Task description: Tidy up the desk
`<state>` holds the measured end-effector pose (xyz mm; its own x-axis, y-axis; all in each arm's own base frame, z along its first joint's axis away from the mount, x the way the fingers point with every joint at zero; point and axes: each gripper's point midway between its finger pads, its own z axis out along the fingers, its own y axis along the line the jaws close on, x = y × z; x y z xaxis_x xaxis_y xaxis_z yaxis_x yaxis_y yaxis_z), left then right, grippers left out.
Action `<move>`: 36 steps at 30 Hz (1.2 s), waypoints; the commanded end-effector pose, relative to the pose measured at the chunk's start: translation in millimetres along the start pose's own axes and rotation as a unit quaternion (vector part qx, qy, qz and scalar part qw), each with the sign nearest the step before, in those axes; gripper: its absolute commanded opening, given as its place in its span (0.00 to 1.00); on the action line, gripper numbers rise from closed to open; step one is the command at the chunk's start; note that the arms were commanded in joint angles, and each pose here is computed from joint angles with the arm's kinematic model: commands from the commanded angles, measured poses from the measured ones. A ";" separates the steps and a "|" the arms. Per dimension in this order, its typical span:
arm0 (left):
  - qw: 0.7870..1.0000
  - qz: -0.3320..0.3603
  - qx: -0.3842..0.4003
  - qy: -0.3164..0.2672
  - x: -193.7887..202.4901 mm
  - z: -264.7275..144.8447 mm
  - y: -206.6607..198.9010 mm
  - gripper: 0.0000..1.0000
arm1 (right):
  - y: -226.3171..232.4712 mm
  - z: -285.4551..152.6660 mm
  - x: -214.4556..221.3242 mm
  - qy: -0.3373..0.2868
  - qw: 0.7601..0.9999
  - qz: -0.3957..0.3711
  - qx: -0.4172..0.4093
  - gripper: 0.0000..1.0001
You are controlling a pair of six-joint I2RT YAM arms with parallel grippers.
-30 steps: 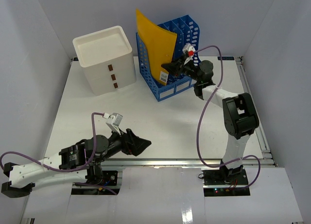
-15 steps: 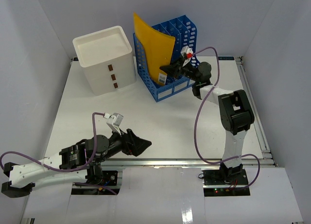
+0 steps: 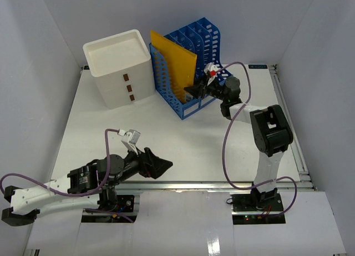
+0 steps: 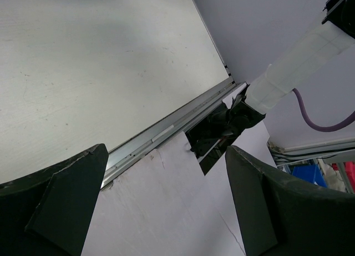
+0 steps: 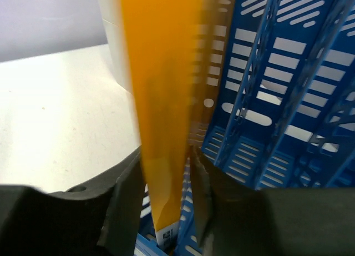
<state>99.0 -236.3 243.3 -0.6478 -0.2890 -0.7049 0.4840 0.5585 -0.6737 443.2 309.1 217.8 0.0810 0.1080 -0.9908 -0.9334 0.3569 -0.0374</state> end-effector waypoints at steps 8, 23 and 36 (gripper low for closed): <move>0.999 -0.005 0.010 -0.032 -17.2 -6.9 -5.5 0.98 | 16.8 -9.0 -69.3 -0.006 0.999 -0.036 0.008 0.77; 0.996 0.021 0.018 -0.088 -55.6 -24.1 -16.4 0.98 | 61.4 -109.4 -118.1 0.099 0.987 -0.082 0.094 0.90; 0.986 0.100 0.016 -0.134 -96.9 -42.1 -29.9 0.98 | 110.6 -226.8 -69.2 0.217 0.951 0.010 0.220 0.90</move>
<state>117.1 -199.6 322.4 -0.4391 -0.3929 -0.8080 0.5768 0.5663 -0.5888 268.8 152.6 306.7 0.0512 -0.1877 -0.9809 -0.7198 0.6739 -0.1665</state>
